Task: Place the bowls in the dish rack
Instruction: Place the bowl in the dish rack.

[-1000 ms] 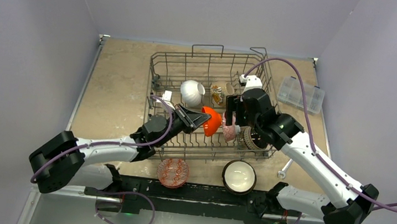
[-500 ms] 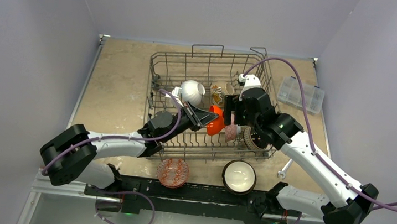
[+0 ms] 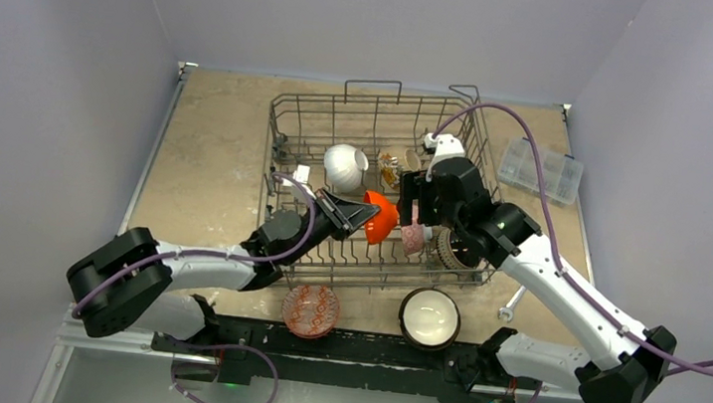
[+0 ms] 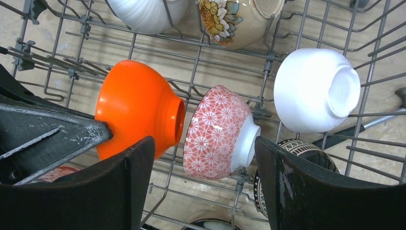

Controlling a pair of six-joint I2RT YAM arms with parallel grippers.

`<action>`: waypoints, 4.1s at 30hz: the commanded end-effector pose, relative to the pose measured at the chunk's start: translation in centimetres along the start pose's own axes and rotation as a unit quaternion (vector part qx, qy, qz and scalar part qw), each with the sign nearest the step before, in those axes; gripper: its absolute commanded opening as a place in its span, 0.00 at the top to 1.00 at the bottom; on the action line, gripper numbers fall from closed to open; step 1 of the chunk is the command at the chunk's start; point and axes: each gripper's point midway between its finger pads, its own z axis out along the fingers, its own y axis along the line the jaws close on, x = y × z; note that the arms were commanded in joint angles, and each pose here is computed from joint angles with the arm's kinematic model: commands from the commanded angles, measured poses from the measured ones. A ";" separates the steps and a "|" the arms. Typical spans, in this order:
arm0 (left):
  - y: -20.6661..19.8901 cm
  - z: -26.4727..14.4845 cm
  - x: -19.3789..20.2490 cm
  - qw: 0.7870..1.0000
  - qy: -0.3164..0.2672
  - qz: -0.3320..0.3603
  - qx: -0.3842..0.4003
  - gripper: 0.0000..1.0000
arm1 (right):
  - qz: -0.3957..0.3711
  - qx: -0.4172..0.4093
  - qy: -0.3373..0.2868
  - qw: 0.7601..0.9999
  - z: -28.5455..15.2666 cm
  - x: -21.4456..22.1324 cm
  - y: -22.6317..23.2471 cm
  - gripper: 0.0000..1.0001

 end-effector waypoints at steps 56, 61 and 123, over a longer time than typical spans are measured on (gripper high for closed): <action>4.5 -1.2 1.7 0.991 0.021 -0.126 -0.027 1.00 | -0.022 -0.026 0.013 0.999 1.0 0.8 0.9 0.22; 5.7 -1.7 1.1 0.989 0.002 -0.134 -0.057 0.99 | -0.023 -0.032 0.015 0.999 1.2 0.9 1.2 0.22; -7.0 0.1 3.1 0.985 0.101 0.084 0.114 1.00 | -0.014 -0.082 0.009 0.996 0.6 0.6 3.0 0.21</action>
